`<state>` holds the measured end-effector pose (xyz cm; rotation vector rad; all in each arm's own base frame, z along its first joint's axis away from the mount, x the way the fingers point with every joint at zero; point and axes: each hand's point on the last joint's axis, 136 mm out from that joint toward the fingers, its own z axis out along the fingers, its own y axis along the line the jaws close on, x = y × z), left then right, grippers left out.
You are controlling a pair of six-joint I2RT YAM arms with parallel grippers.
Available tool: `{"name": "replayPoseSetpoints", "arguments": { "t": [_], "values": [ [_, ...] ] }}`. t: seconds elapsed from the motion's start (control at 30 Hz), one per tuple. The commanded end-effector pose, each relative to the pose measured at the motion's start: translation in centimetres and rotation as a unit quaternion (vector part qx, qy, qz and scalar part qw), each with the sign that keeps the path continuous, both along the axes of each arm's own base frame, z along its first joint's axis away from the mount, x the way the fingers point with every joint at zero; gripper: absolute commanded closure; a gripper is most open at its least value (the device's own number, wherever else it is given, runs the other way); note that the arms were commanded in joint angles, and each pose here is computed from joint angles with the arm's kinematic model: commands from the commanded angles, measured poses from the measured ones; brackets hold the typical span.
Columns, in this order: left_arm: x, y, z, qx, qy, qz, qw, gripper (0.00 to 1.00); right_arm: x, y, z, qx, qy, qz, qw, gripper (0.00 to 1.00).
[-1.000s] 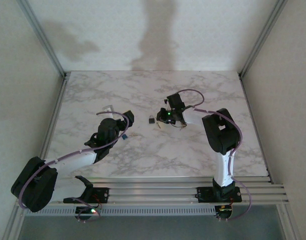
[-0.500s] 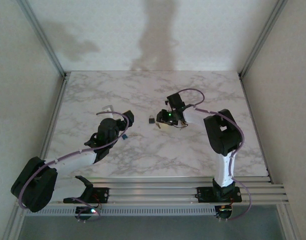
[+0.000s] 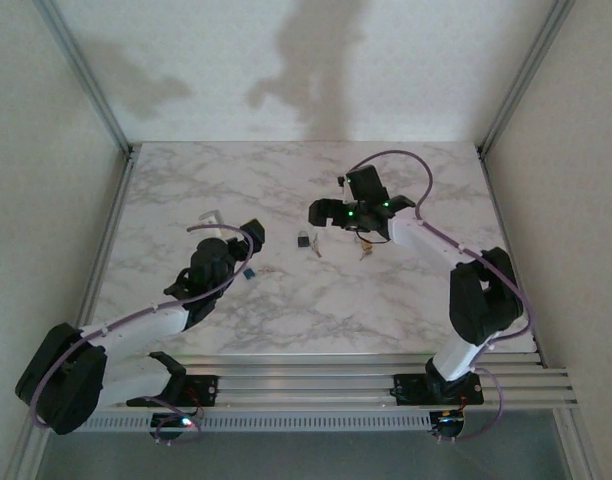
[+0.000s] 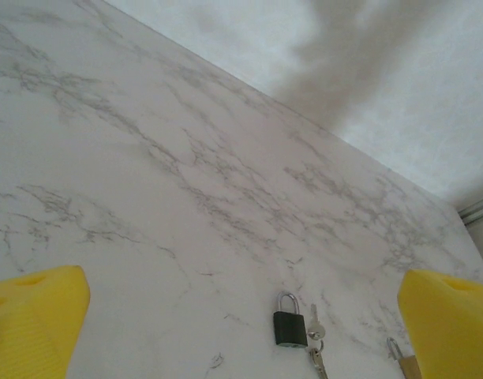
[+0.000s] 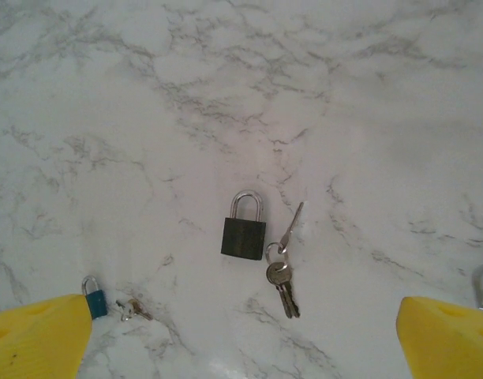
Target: Lock with the key
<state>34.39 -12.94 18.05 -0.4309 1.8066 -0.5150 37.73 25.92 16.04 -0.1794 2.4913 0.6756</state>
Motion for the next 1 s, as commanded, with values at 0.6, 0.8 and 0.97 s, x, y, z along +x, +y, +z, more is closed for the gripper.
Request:
{"name": "replayPoseSetpoints", "arguments": {
  "t": [0.6,0.8,0.97],
  "values": [
    [-1.5,2.1,0.4,-0.052,-0.052,0.043,0.996,0.01,-3.5,-11.6,4.5,-0.140,-0.128,-0.171,0.967,0.01],
    [-1.1,2.0,-0.2,-0.044,-0.038,0.046,0.997,0.00,-4.2,-11.1,-0.2,-0.189,-0.062,-0.124,0.972,0.01],
    [-0.8,1.8,-0.6,-0.039,-0.030,0.045,0.998,0.00,-4.2,-11.4,-3.0,-0.230,-0.022,-0.118,0.966,0.01]
  ]
}}
